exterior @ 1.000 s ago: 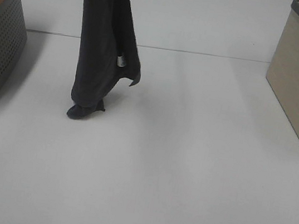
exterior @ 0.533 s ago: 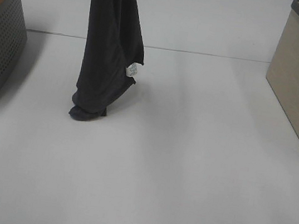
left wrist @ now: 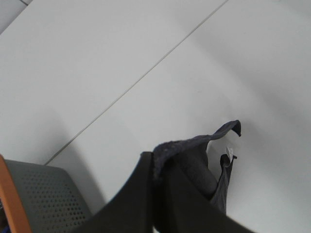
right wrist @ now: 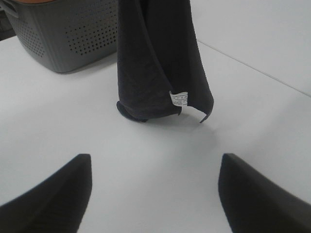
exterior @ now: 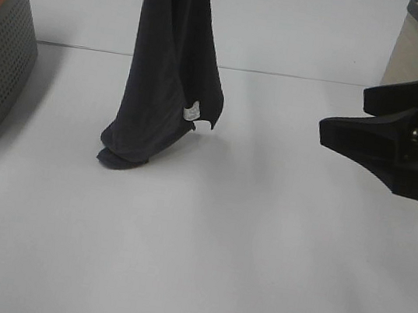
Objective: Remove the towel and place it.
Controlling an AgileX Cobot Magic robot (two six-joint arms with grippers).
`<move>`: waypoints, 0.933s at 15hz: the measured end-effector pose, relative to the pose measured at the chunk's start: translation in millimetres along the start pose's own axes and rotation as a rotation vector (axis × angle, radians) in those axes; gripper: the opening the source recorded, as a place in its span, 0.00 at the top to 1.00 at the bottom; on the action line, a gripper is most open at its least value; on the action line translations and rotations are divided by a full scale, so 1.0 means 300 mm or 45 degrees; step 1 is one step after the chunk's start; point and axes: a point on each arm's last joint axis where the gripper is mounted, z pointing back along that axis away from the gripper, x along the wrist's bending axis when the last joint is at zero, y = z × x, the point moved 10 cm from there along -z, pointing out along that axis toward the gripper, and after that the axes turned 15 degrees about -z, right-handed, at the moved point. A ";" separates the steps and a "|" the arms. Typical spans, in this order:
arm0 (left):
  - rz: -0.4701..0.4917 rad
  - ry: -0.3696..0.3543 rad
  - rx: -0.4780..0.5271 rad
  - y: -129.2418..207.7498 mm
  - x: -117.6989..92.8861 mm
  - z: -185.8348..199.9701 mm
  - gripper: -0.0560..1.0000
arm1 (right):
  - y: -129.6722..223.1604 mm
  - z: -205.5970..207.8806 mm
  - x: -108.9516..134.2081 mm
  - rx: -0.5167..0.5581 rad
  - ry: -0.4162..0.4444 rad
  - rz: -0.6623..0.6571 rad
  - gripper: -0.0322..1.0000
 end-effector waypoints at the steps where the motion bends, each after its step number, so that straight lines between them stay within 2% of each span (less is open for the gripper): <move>1: 0.005 0.025 -0.028 -0.014 -0.012 0.002 0.95 | 0.007 -0.030 -0.015 0.003 -0.007 -0.045 0.27; 5: 0.019 0.062 -0.073 -0.034 -0.027 0.010 0.95 | 0.057 -0.139 -0.085 0.030 -0.001 -0.172 0.28; 10: 0.003 0.085 -0.078 -0.037 -0.039 0.011 0.95 | 0.168 -0.217 -0.135 0.170 0.008 -0.161 0.28; 12: -0.001 0.094 -0.080 -0.038 -0.043 0.011 0.95 | 0.166 -0.262 -0.133 0.200 -0.003 -0.123 0.28; 14: 0.000 0.100 -0.069 -0.032 -0.046 0.011 0.95 | 0.144 -0.368 -0.100 0.259 0.001 0.034 0.28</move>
